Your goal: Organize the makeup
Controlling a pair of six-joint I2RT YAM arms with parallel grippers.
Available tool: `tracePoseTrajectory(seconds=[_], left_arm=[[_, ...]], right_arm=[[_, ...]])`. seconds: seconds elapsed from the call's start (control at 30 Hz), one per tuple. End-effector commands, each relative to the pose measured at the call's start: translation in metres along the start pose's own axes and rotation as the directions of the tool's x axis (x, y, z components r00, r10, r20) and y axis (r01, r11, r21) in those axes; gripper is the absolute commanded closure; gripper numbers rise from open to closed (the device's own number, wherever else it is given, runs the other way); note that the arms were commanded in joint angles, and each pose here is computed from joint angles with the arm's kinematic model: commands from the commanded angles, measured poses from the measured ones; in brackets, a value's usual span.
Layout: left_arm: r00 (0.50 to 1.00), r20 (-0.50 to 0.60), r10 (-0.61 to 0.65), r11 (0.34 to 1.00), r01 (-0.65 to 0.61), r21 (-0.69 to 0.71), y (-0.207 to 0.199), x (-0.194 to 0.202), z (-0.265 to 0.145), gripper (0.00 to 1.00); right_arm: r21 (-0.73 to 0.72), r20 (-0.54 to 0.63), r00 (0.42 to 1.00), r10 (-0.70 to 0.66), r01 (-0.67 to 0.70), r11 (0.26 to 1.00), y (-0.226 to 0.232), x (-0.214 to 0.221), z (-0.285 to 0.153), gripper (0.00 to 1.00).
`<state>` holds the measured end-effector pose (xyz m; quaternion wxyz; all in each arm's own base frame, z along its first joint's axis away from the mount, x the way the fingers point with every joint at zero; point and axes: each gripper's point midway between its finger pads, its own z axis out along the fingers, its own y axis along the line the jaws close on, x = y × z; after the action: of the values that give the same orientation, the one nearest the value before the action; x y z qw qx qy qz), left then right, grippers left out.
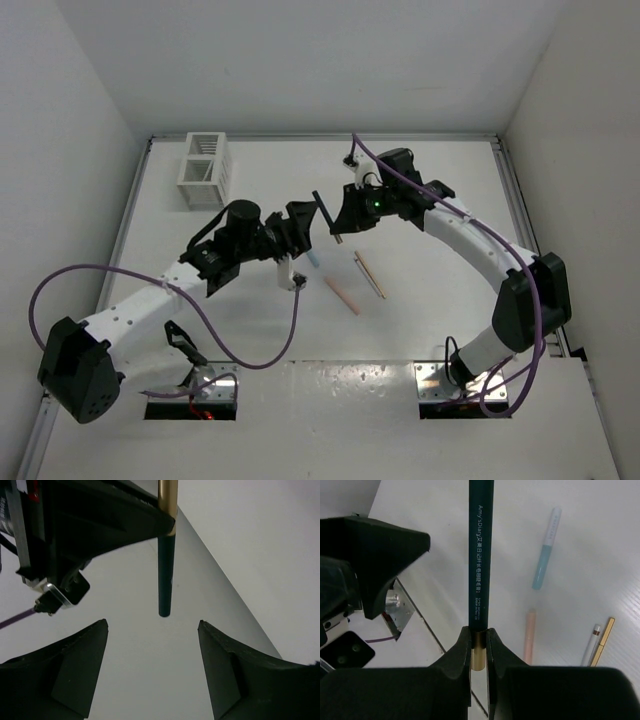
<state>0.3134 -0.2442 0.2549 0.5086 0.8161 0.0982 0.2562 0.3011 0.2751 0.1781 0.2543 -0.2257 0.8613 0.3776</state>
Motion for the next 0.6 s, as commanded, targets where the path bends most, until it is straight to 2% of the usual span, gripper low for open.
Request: tracePoseTrajectory(seconds=[0.0,0.2,0.4,0.53,0.57], left_arm=[[0.972,0.013,0.234,0.971,-0.233,-0.059,0.025,-0.012,0.005,0.21],[0.981,0.015,0.195,0.981,-0.195,0.009,0.005,-0.016,0.021,0.21],[0.983,-0.021,0.183,0.981,-0.182,0.065,-0.001,-0.012,0.03,0.34],[0.988,-0.033,0.153,0.986,-0.15,0.073,-0.002,-0.011,0.03,0.6],[0.99,-0.026,0.14,0.988,-0.138,0.067,-0.001,-0.015,0.031,0.77]], right_arm=[[-0.075,0.067,0.997,-0.033,0.038,0.996,0.024,-0.021,-0.004,1.0],[-0.113,0.045,0.998,-0.035,0.04,0.993,0.039,-0.012,0.001,1.0],[-0.156,0.039,0.998,-0.045,0.051,0.986,0.058,-0.003,0.006,1.0],[-0.157,0.022,0.999,-0.042,0.045,0.987,0.059,0.002,0.008,1.0],[-0.154,0.022,0.999,-0.044,0.047,0.987,0.059,0.003,0.009,1.0]])
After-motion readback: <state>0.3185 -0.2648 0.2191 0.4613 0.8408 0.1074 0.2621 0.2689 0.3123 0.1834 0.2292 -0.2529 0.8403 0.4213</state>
